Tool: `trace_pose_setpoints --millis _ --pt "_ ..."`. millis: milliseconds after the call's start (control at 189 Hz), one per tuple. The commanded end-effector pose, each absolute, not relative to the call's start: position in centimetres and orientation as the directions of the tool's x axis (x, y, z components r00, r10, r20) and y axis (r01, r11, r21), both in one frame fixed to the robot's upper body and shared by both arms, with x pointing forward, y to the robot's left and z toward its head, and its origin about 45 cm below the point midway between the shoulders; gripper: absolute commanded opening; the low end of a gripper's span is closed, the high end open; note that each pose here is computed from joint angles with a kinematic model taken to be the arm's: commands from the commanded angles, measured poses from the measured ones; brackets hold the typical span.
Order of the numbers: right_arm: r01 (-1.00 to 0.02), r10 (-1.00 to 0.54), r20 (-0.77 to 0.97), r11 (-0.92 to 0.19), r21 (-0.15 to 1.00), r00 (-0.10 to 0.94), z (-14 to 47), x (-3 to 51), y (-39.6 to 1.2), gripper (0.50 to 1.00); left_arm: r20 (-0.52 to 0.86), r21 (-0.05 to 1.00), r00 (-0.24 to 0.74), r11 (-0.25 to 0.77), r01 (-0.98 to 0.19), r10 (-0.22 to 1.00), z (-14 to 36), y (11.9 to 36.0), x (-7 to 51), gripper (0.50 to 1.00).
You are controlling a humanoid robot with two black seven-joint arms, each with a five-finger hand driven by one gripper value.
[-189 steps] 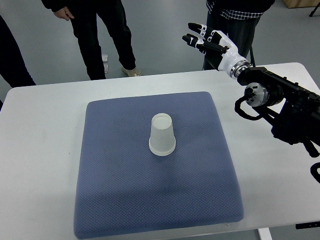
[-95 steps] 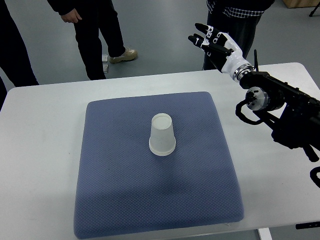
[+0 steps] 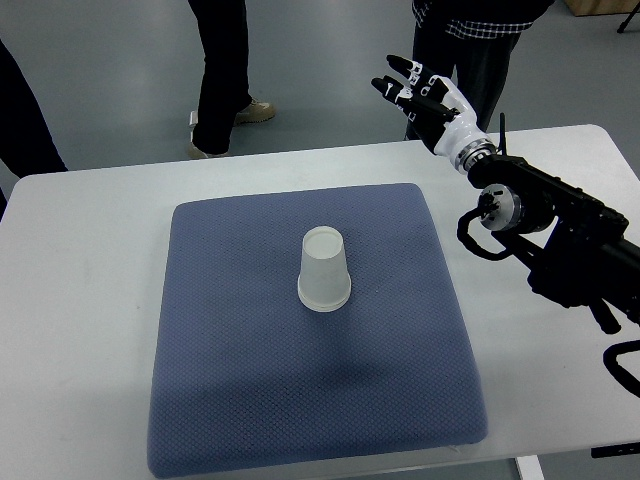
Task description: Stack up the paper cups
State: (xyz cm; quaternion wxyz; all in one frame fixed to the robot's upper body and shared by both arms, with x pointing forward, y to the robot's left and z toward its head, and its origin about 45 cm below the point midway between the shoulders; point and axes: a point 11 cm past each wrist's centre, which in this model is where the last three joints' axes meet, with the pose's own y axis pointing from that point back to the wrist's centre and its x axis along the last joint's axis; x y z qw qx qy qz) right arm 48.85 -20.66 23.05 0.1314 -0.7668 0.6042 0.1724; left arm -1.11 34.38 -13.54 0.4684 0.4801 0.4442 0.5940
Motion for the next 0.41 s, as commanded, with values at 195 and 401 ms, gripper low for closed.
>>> trace_pose_setpoints --millis 195,401 --pt "-0.986 -0.877 -0.467 -0.158 0.061 0.112 20.6 48.3 -23.0 0.913 0.154 0.977 -0.101 -0.167 -0.130 0.983 -13.5 34.4 -1.1 1.000" --pt "-0.989 -0.862 -0.501 -0.134 0.070 0.081 19.8 47.9 -23.4 0.913 0.154 0.978 -0.100 -0.166 -0.129 0.983 -13.5 34.4 -1.1 1.000"
